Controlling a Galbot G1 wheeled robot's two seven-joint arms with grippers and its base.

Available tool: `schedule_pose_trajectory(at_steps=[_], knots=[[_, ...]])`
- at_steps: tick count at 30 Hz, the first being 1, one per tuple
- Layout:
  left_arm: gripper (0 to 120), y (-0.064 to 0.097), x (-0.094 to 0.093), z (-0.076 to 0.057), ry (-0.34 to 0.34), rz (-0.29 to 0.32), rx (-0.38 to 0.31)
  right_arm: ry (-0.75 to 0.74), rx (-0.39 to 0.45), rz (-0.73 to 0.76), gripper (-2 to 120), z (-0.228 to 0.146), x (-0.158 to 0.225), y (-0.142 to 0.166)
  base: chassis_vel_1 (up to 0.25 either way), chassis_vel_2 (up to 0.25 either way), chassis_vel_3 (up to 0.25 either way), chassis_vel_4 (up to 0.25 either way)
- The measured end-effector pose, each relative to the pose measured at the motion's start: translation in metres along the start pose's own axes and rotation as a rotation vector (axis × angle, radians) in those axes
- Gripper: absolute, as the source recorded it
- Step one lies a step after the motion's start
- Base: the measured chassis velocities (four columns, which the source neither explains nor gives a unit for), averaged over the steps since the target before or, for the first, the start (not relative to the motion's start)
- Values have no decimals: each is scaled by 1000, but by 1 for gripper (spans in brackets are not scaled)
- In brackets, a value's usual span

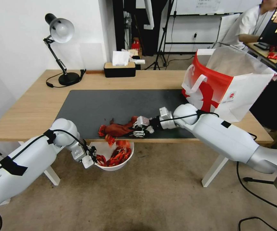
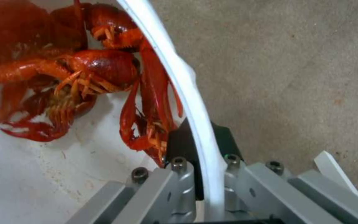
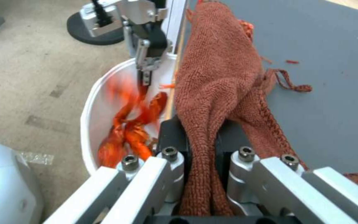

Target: Sweep shrimp from table into container with towel, then put container into takeout bag.

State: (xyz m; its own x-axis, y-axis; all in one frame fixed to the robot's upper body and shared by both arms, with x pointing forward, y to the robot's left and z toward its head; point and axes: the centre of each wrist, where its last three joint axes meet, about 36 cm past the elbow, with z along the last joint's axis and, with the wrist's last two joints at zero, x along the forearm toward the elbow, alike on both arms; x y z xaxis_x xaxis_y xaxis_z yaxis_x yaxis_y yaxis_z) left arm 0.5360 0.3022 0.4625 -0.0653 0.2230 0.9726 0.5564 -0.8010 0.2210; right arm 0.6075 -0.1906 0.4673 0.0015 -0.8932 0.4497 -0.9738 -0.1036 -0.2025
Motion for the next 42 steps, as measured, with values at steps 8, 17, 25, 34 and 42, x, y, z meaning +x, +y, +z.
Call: schedule_pose_trajectory(at_steps=[8, 17, 25, 34, 42], knots=[[0, 1, -1, -1, -2, 1, -2, 5, -9, -9, 7, 4, 7, 16, 0, 0, 0, 0], [0, -3, -2, -2, -4, 4, 3, 4, -32, -38, 7, 4, 6, 35, 0, 0, 0, 0], [0, -12, -1, -5, -3, 8, 10, -67, -53, -20, 7, -18, 14, 42, 0, 0, 0, 0], [0, -25, -1, -10, -7, 9, 22, -181, -113, 153, 7, -45, 35, -7, 0, 0, 0, 0], [0, -36, 3, -9, -2, 3, 37, -157, -97, 286, 7, -51, 4, -54, 0, 0, 0, 0]])
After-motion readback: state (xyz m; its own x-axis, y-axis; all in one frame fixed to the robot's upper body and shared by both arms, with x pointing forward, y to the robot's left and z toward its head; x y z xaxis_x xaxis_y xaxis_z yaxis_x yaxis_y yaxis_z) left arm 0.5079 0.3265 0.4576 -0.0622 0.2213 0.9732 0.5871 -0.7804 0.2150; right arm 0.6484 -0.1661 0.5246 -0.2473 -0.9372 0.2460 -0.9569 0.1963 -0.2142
